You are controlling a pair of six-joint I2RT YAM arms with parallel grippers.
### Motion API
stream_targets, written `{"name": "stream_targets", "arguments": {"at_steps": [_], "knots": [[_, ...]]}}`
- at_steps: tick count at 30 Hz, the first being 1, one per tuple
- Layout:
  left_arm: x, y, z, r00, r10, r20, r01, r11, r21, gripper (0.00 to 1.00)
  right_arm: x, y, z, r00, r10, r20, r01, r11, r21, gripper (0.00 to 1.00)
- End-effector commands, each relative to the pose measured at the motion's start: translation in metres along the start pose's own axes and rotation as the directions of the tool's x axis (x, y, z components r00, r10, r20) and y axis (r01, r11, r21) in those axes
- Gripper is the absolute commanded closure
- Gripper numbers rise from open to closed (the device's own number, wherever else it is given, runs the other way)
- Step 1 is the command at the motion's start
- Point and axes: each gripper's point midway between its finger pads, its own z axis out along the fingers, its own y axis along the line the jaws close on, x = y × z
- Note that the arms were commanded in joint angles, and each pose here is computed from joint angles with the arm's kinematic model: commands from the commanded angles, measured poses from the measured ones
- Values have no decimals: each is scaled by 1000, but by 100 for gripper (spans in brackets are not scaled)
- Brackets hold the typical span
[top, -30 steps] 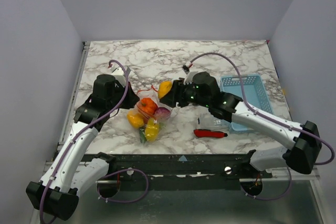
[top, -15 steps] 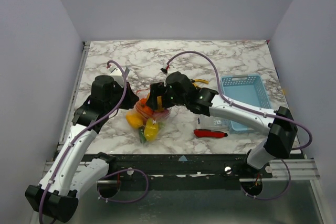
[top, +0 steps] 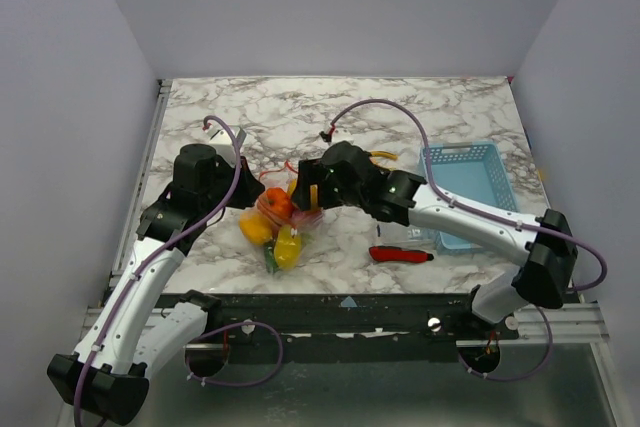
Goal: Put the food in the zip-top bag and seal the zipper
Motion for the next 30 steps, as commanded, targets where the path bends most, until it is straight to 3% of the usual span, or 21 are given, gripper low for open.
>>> {"name": "stream_targets", "arguments": {"at_steps": [1,7,11,17,30], "knots": [[-4,0,-1,1000,19,23,-19,1000,-6,100,-13,-24,-32,992,79,95,-89,990,106,19],[-3,0,0,1000,18,15,-18,1000,-1,100,-10,-49,-46,984,118,133,-139,977,161,24],[-3,1,-1,1000,19,20,-18,1000,-8,100,-1,-67,-43,981,158,108,-177,965,196,46],[-2,0,1,1000,15,11,-15,1000,-1,100,6,-76,-37,982,158,101,-177,958,226,59],[-1,0,1,1000,15,8,-15,1000,-1,100,12,-54,0,998,62,21,-64,988,138,64]]}}
